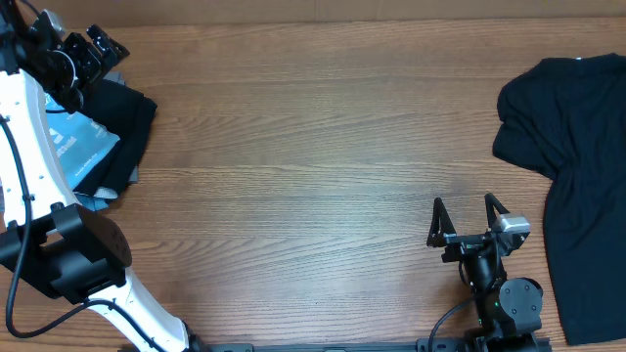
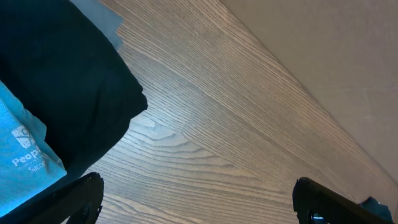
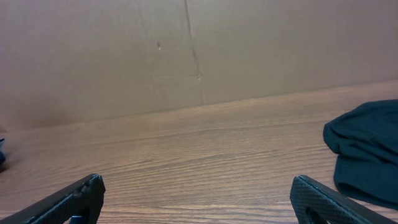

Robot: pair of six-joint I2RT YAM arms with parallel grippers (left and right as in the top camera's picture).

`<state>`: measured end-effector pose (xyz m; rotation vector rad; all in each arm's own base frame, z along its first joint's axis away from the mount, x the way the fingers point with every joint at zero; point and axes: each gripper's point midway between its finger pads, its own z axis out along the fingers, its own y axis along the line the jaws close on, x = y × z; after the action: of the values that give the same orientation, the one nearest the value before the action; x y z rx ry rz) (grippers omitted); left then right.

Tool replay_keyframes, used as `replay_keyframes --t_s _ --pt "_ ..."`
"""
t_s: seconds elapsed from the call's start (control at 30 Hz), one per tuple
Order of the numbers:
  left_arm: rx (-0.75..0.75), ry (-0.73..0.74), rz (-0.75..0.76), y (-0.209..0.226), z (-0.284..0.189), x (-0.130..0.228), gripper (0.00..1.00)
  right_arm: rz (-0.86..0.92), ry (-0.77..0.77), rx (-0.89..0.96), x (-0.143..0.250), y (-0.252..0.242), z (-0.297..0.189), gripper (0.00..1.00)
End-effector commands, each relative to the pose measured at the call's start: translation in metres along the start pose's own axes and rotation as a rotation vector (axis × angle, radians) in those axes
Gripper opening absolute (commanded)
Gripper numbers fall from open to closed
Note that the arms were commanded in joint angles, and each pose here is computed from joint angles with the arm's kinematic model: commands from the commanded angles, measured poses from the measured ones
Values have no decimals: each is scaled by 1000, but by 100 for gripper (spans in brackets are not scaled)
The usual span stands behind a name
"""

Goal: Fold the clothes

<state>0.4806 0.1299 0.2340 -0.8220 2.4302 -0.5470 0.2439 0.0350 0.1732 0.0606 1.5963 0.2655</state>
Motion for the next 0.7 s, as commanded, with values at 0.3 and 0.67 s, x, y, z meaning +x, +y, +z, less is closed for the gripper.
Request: replay_keyframes --t_s 0.3,0.67 --pt "3 -10 9 -4 -3 -1 100 11 -5 16 2 -4 0 100" --pt "-23 -7 4 3 2 -2 100 11 -5 16 2 -4 0 100"
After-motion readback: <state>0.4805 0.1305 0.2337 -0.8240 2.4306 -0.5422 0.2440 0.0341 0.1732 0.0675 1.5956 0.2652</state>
